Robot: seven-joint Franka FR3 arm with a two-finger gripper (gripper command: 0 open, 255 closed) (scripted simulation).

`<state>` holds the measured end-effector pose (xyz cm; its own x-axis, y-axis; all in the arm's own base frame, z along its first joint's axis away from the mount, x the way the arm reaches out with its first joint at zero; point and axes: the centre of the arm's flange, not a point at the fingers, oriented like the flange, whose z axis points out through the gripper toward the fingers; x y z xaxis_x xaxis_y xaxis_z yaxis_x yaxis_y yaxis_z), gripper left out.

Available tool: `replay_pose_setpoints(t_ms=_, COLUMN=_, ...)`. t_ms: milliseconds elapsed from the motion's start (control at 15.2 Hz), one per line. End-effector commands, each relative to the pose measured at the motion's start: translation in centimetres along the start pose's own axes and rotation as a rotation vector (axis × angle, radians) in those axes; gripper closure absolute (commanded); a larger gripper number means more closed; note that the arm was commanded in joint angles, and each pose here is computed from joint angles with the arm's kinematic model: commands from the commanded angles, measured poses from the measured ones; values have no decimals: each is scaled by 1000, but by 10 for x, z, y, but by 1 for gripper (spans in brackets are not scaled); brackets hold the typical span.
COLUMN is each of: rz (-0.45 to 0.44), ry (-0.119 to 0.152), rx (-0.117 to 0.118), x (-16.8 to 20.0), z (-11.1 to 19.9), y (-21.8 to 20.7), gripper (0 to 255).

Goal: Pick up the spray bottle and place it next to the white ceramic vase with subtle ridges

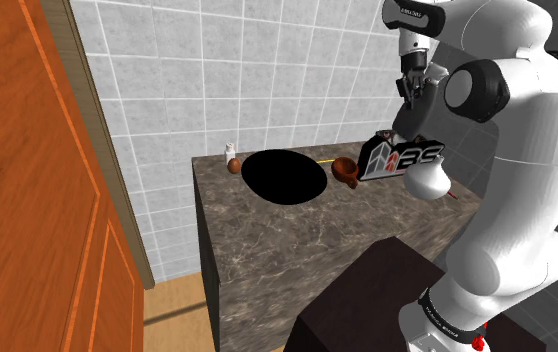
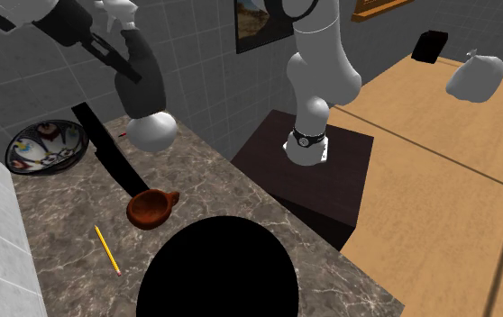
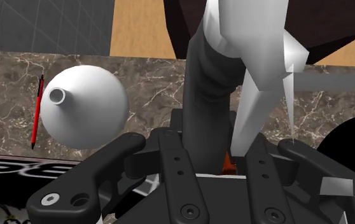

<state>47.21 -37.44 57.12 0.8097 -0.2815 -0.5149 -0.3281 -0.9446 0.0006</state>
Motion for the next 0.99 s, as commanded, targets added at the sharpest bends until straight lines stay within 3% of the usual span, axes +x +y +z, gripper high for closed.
replay_pose_setpoints(t_ms=0, rz=0, ry=1, rx=0, x=6, z=9, y=0, gripper=255)
replay_pose_setpoints(t_ms=924, rz=0, ry=1, rx=0, x=44, z=72, y=0, gripper=255)
